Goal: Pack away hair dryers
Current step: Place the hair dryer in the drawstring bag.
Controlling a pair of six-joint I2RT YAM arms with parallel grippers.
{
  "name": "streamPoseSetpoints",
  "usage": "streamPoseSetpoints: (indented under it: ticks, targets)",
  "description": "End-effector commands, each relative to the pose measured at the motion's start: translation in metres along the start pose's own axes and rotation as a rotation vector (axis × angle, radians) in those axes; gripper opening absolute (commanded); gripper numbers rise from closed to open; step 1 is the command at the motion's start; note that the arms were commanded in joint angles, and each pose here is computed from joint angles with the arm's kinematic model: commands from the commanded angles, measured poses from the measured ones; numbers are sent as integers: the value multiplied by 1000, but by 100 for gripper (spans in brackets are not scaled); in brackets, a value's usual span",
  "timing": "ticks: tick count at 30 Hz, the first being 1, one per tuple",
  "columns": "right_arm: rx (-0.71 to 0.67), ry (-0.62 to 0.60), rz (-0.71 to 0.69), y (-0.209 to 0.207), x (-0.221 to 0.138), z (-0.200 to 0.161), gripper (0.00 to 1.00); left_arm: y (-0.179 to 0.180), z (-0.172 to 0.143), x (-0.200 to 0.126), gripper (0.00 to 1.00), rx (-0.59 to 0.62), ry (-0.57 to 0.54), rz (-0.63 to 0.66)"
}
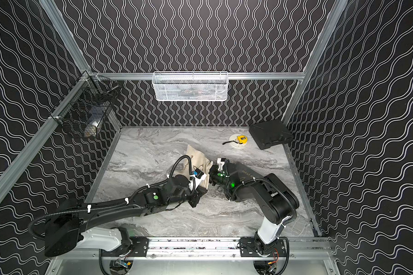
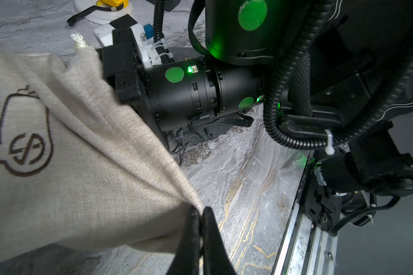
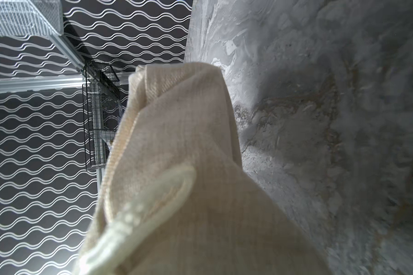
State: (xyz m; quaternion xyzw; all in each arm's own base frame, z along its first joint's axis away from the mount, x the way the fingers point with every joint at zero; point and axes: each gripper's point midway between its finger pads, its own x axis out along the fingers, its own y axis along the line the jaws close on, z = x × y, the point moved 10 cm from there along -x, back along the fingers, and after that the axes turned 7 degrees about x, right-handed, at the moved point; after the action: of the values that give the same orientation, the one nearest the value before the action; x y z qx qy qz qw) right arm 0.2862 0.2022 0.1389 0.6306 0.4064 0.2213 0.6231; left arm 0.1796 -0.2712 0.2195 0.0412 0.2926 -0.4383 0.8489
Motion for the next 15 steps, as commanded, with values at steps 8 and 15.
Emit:
streamPoseSetpoints:
  ticks: [8, 15]
  targets:
    - [17, -93, 71, 7, -1, -12, 6, 23, 7, -5, 0, -122, -6, 57]
    - [7, -80, 42, 5, 6, -18, 18, 36, 7, -5, 0, -156, -11, 86]
